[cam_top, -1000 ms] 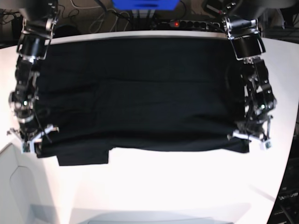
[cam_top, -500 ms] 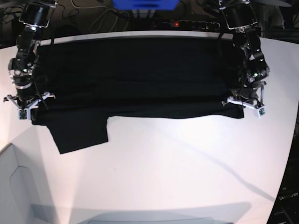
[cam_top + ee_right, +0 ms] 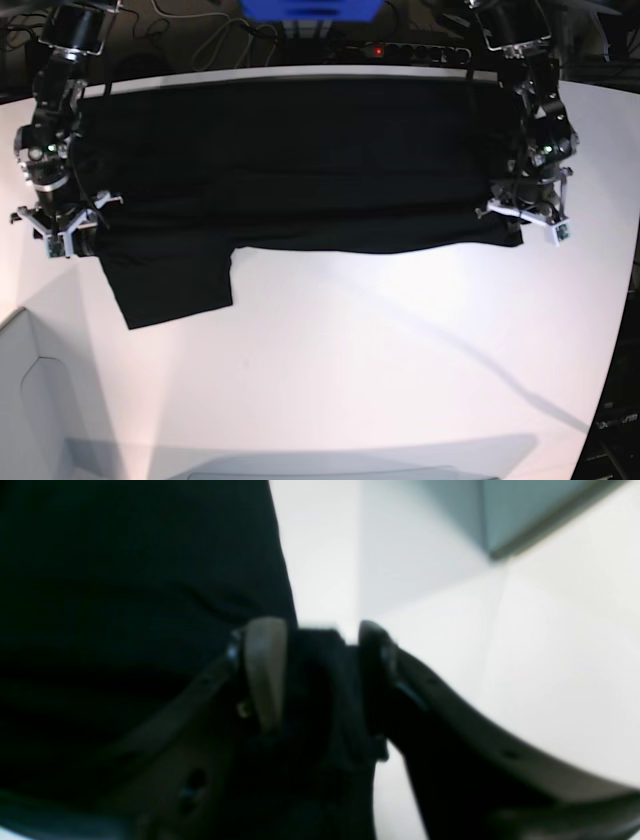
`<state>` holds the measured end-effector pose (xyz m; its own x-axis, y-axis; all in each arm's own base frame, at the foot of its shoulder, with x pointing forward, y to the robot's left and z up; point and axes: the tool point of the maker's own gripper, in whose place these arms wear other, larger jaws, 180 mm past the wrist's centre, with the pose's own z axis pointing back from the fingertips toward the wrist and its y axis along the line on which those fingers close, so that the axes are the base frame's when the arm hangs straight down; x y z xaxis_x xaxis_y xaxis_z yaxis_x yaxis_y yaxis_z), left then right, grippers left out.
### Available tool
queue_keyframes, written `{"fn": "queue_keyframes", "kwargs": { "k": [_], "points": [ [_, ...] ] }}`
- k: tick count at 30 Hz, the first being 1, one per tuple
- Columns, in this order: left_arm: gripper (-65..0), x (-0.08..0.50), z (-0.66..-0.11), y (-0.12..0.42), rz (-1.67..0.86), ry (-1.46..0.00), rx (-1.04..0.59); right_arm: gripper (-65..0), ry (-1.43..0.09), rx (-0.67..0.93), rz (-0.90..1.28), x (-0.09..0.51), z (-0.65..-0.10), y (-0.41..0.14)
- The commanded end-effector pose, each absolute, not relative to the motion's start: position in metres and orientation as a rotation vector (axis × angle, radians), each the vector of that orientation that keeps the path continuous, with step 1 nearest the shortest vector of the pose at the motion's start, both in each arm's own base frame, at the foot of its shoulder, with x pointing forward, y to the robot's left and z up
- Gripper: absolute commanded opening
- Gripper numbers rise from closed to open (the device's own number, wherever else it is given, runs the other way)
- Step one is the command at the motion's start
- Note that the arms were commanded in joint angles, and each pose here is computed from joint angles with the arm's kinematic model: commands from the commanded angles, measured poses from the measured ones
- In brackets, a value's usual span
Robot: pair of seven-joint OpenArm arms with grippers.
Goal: Fold the T-shirt properly
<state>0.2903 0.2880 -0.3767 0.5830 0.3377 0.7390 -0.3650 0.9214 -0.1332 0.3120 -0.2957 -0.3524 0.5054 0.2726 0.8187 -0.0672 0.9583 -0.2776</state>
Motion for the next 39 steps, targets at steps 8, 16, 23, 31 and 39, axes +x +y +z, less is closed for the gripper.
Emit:
{"fn": "queue_keyframes", "kwargs": {
  "k": [8, 16, 23, 31, 39],
  "points": [
    [-32.0, 0.307, -0.332, 0.288, 0.381, -0.995, 0.051, -34.4, -1.083, -0.238, 0.236, 0.321, -0.33, -0.296],
    [-32.0, 0.324, -0.346, 0.296, 0.421, -0.964, 0.041, -34.4, -1.084, -0.223, 0.222, 0.321, -0.333, -0.291],
    [-32.0, 0.327, -0.372, 0.301, 0.459, -0.895, 0.028, -34.4, -1.085, -0.224, 0.223, 0.322, -0.332, -0.291],
    [-34.1, 0.33, -0.373, 0.299, 0.457, -0.894, 0.023, -34.4, -1.101, -0.224, 0.219, 0.329, -0.328, -0.291],
    [-48.7, 0.335, -0.371, 0.298, 0.454, -0.9, 0.016, -34.4, -1.121, -0.226, 0.216, 0.335, -0.321, -0.29]
  ]
}}
